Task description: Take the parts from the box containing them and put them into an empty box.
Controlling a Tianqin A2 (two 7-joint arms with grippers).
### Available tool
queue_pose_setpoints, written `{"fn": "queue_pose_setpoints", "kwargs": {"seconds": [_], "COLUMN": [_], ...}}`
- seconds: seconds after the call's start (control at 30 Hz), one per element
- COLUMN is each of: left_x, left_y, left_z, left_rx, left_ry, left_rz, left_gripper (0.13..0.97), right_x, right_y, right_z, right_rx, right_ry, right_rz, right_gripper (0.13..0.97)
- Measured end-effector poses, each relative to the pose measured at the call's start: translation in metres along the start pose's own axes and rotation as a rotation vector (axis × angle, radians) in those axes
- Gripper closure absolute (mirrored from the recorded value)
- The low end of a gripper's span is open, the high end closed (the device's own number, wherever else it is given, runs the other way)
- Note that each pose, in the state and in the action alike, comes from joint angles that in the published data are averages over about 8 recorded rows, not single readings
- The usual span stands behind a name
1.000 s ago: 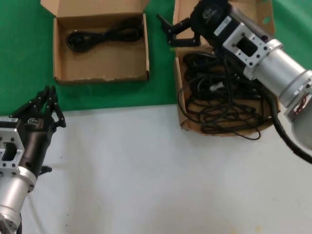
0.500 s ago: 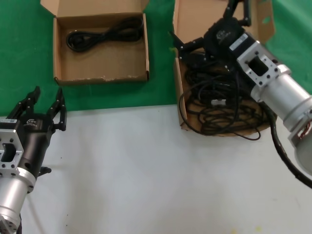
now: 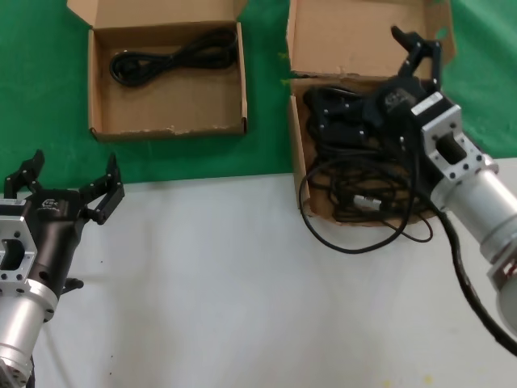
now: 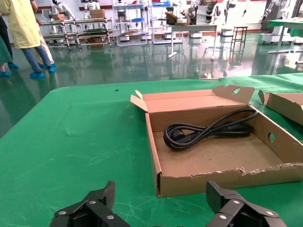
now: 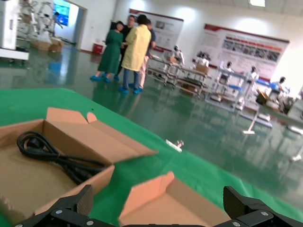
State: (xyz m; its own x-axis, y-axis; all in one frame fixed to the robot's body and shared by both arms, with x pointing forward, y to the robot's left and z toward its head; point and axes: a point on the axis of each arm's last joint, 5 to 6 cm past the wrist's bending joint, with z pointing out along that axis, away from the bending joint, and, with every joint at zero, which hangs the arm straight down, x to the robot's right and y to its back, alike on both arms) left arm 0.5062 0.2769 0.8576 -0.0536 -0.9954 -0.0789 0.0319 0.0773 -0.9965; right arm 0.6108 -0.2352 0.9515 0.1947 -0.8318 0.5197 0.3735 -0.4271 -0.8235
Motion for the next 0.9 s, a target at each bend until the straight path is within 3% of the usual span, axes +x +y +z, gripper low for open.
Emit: {"fn": "queue_pose_setpoints", "kwargs": {"seconds": [0.1,0.37,0.67,0.9], "left_x": [-0.0002,-0.0007,-0.0013,-0.0018], "left_y": [0.0002,0.0006,0.0012,0.0016], "left_z": [0.000,-0.001,-0.002,-0.002], "left_rx": [-0.001,-0.002,-0.004,-0.006], "left_ry": [-0.001,-0.004,-0.008,-0.011], "left_rz": [0.000,-0.002,-0.003,-0.005], "left_gripper": [0.507,0.318,0.195,0.151], "right_x": [-0.003,-0.009,-0.016,-0.021], "right_y": [0.005,0.019,0.032,0.042], "right_z": [-0.008,-0.030,-0.054,-0.075], "right_rx": [-0.022,-0.079,-0.140,-0.187], "right_ry": [0.013,0.051,0.097,0.135], "right_rz": [0.033,0.118,0.207,0.275], "right_gripper": [0.130,0.130,0.130,0.130]}}
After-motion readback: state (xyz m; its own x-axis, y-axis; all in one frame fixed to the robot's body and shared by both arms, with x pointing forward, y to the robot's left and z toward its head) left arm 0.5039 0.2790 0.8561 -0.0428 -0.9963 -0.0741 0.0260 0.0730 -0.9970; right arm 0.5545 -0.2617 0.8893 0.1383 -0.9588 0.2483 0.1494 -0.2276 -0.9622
